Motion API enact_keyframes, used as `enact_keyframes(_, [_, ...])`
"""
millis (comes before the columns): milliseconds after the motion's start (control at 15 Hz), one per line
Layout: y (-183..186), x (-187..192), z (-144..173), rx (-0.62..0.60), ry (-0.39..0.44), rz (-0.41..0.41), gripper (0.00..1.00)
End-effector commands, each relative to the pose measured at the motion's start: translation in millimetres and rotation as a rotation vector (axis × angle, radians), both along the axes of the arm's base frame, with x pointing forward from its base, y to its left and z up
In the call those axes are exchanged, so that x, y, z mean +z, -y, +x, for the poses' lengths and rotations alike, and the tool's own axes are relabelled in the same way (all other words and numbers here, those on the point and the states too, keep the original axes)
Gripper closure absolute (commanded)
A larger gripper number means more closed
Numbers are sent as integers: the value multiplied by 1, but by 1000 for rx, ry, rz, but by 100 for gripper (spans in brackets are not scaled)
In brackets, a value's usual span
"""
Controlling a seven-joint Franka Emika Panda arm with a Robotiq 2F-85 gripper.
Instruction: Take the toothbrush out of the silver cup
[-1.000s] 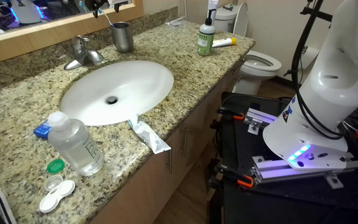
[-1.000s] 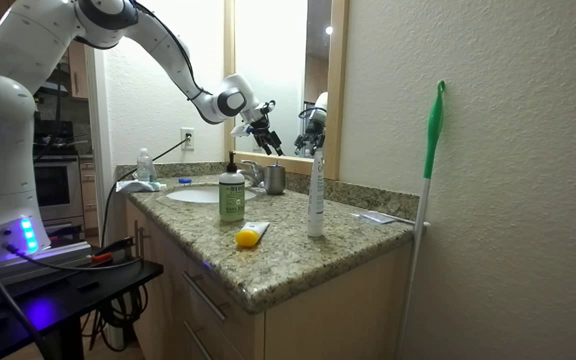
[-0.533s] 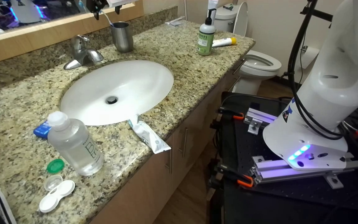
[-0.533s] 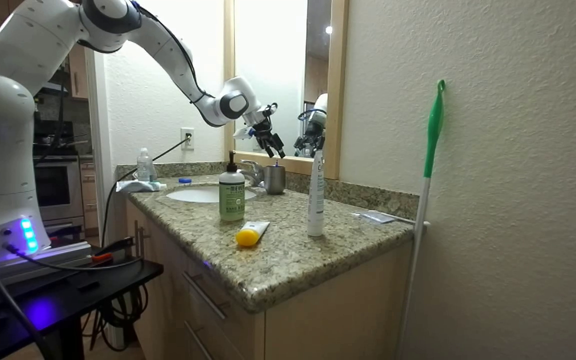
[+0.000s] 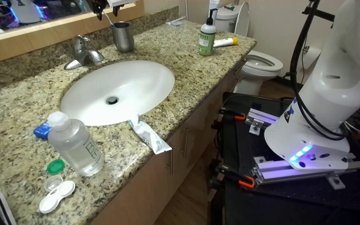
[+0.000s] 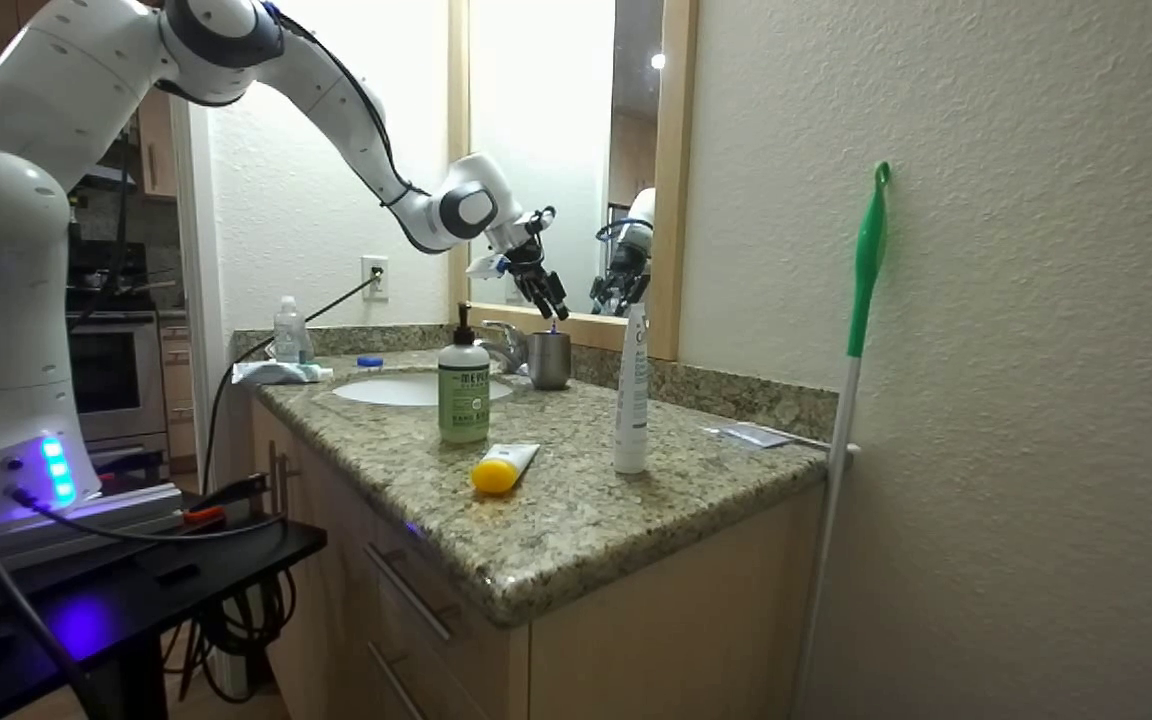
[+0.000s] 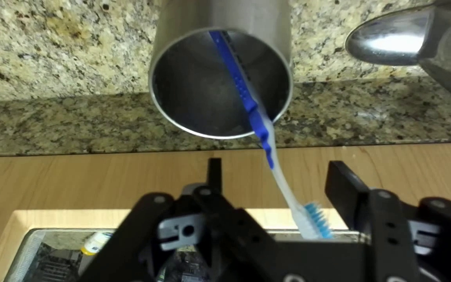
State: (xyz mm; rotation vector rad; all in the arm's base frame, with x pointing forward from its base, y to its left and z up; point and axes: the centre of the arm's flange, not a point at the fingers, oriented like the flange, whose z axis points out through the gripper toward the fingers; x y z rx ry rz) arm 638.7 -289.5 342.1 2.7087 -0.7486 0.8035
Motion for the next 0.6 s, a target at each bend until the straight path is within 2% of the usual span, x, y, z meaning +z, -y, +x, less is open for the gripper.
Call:
enact_keyframes(0, [6,-1,-2,-1,4,9,60])
enact_keyframes(333, [11,-2,-5,-11,11,5,95])
enact_keyframes(533, [12,-1,-7,-17,18,1,100])
